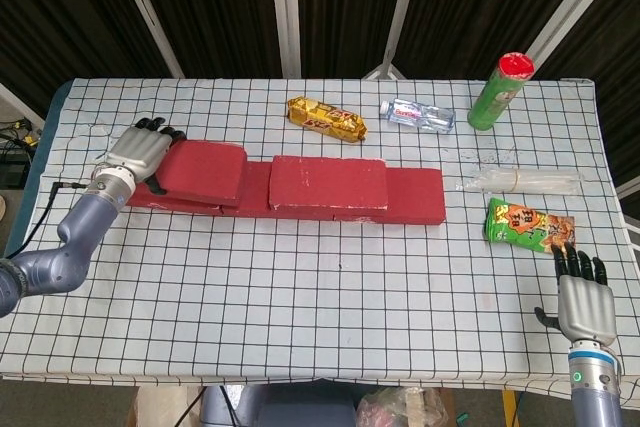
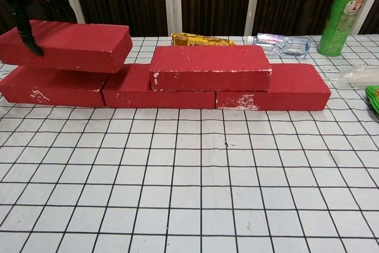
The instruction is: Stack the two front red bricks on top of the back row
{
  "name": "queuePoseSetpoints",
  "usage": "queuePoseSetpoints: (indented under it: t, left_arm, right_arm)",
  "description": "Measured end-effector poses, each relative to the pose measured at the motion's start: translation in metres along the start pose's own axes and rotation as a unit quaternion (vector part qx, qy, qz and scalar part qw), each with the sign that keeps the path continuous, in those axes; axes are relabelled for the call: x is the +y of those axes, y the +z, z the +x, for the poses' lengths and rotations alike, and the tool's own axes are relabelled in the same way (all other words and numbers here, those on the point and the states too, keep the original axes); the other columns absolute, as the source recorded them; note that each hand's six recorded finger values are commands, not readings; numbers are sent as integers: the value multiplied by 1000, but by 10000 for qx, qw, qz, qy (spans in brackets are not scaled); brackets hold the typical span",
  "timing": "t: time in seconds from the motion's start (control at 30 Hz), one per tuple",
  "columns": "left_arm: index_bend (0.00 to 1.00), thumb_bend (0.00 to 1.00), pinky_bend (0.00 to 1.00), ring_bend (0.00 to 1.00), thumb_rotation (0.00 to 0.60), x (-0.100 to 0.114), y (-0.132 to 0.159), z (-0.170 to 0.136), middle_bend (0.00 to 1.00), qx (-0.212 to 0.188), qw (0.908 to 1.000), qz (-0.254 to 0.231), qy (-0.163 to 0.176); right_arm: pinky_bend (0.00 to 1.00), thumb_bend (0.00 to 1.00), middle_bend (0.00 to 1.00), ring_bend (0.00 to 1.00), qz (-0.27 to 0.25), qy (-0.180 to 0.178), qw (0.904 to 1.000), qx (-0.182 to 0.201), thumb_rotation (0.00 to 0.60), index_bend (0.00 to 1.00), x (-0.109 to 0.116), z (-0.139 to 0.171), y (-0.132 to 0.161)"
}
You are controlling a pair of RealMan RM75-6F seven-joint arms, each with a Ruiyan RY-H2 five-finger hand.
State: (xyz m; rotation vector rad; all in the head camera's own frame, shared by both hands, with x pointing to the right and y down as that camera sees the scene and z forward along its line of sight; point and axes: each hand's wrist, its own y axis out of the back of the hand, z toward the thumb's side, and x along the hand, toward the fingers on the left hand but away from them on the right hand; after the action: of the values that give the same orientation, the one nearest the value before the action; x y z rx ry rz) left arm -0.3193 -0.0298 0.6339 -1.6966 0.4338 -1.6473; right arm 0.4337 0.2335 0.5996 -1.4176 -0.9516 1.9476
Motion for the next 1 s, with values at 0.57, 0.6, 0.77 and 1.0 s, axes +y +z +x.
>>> queuePoseSetpoints:
  t: [0.57,0.6,0.77,1.0]
  left_arm:
    - [283,0,64,14,600,-13,26,17,176,-64,10000,-61,-11]
    - [283,0,64,14,600,-13,27,18,176,-60,10000,-68,-7]
    - [280,0,63,14,600,-15,30,19,176,-29,9999,-106,-15]
    - [279,0,62,12,600,-17,36,22,175,-32,9999,-164,-38]
  right_arm:
    - [0,227,0,0,-47,8,10000,-30,600,0,1,-1,-2]
    - [0,227,0,0,-52,8,10000,-30,600,0,1,-1,-2]
    - [0,227,0,0,-71,7,10000,-36,600,0,1,-2,-3]
    - [0,227,0,0,-110,22,9999,-39,600,0,2,-2,-4]
